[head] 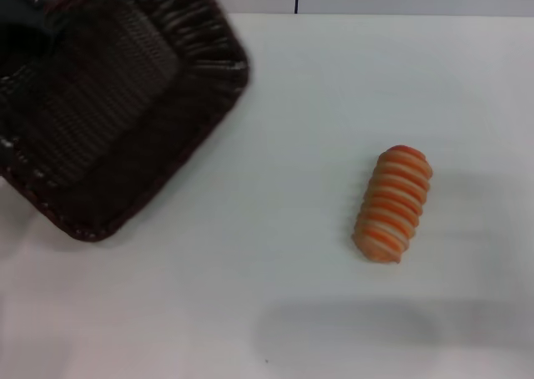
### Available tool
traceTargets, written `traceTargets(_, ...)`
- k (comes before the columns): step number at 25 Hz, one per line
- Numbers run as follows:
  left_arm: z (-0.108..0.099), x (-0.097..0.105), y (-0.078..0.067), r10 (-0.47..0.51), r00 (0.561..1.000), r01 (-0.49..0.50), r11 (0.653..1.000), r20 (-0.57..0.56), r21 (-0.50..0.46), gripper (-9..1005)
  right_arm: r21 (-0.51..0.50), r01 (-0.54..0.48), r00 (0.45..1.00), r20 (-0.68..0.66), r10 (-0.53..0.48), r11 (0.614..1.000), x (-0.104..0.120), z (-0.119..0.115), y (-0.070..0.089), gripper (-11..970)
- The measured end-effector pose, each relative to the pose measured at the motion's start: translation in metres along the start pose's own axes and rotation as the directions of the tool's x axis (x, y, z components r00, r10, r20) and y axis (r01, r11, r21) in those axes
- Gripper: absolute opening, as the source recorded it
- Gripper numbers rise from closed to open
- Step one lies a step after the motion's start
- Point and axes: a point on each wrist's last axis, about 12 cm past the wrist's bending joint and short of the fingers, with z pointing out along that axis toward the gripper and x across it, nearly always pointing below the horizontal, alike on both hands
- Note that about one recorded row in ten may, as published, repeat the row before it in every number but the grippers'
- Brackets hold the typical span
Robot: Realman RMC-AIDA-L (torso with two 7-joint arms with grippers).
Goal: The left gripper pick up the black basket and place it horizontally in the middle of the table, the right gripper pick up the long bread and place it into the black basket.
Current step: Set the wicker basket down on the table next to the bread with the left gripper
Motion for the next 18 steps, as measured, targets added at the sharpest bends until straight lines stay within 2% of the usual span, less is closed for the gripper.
traceTargets(4,-0.012,-0.015,0.002,0.102,0.990,-0.117,0.982,0.102,0.147,213,0.003,0.001,1.000,0.001,-0.001,1.000,0.000,-0.001,-0.001,650)
traceTargets(6,-0.013,-0.017,0.003,0.114,0.987,-0.132,0.978,0.117,0.162,213,0.004,0.001,1.000,0.002,-0.001,1.000,-0.001,-0.002,-0.001,650)
traceTargets(7,-0.020,-0.023,0.006,0.152,0.974,-0.191,0.951,0.169,0.244,213,0.004,0.001,1.000,0.003,-0.002,1.000,-0.001,-0.002,-0.001,650)
traceTargets(9,-0.023,-0.025,0.007,0.174,0.963,-0.232,0.922,0.204,0.311,214,0.007,0.003,1.000,0.006,-0.003,1.000,-0.002,-0.004,-0.002,650)
traceTargets(10,-0.023,-0.025,0.007,0.174,0.963,-0.232,0.922,0.204,0.311,214,0.007,0.003,1.000,0.006,-0.003,1.000,-0.002,-0.004,-0.002,650)
traceTargets(11,-0.025,-0.027,0.008,0.196,0.952,-0.276,0.882,0.235,0.383,214,0.010,0.005,1.000,0.005,-0.005,1.000,-0.002,-0.005,-0.002,650)
traceTargets(12,-0.025,-0.027,0.008,0.196,0.952,-0.276,0.882,0.235,0.383,214,0.010,0.005,1.000,0.005,-0.005,1.000,-0.002,-0.005,-0.002,650)
traceTargets(13,-0.024,-0.027,0.007,0.205,0.948,-0.293,0.859,0.244,0.420,214,0.012,0.005,1.000,0.005,-0.005,1.000,-0.002,-0.005,-0.003,650)
traceTargets(15,-0.021,-0.027,0.003,0.230,0.937,-0.339,0.781,0.264,0.525,213,0.017,0.009,1.000,0.003,-0.009,1.000,-0.003,-0.008,-0.004,650)
traceTargets(17,-0.021,-0.027,0.003,0.230,0.937,-0.339,0.781,0.264,0.525,213,0.019,0.009,1.000,0.003,-0.009,1.000,-0.003,-0.009,-0.005,650)
traceTargets(18,-0.014,-0.027,-0.003,0.246,0.932,-0.360,0.704,0.266,0.612,213,0.021,0.009,1.000,0.002,-0.009,1.000,-0.003,-0.010,-0.005,650)
